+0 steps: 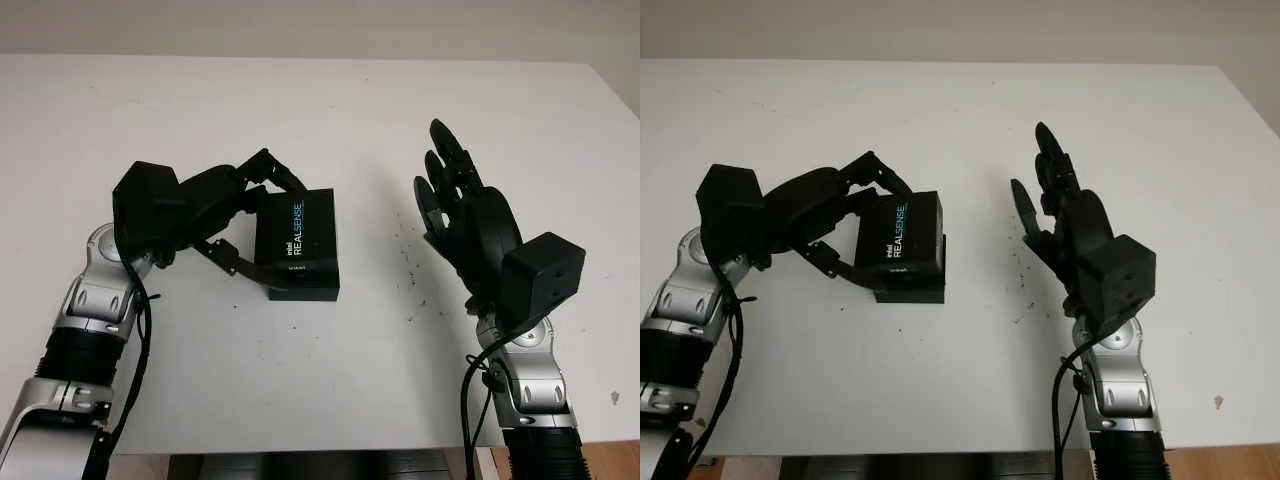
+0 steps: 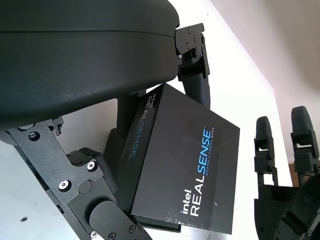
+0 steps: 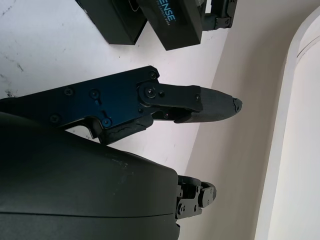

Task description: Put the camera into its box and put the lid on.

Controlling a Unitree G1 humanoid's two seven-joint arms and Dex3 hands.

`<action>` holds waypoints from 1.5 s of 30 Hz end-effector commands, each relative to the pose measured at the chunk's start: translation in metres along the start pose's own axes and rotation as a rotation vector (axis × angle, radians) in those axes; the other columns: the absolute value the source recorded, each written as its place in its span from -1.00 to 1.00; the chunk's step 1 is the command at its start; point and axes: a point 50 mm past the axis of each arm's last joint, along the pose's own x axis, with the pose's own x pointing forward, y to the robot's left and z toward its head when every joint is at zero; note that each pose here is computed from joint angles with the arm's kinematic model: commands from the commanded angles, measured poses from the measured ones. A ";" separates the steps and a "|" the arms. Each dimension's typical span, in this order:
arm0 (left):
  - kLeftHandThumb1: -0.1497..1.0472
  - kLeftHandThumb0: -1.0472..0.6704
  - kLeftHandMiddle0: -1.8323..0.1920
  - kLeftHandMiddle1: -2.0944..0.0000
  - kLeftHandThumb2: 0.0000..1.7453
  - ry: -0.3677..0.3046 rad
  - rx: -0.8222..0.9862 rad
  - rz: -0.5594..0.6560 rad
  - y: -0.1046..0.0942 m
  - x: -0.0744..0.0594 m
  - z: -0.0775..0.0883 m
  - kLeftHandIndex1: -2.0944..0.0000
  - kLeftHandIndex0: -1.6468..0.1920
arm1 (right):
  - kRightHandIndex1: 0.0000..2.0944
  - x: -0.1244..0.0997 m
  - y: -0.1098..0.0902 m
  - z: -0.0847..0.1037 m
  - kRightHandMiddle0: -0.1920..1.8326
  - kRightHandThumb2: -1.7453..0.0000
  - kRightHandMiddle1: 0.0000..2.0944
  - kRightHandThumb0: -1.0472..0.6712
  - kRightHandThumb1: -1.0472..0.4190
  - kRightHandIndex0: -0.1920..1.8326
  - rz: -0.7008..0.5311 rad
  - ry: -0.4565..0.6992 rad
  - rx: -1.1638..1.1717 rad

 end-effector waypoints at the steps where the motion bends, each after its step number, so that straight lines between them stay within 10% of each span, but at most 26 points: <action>1: 1.00 -0.15 0.50 -1.00 -0.51 -0.009 0.022 -0.007 -0.003 0.002 0.004 -1.00 0.63 | -0.95 -0.002 0.000 0.003 -0.80 0.49 -0.84 -0.55 -1.00 -0.80 -0.007 -0.013 0.003; 45: 1.00 -0.21 0.43 -1.00 -0.57 0.067 -0.055 -0.114 -0.018 0.000 0.013 -1.00 0.63 | -0.94 -0.003 0.002 0.001 -0.74 0.51 -0.87 -0.56 -1.00 -0.77 -0.020 -0.009 0.005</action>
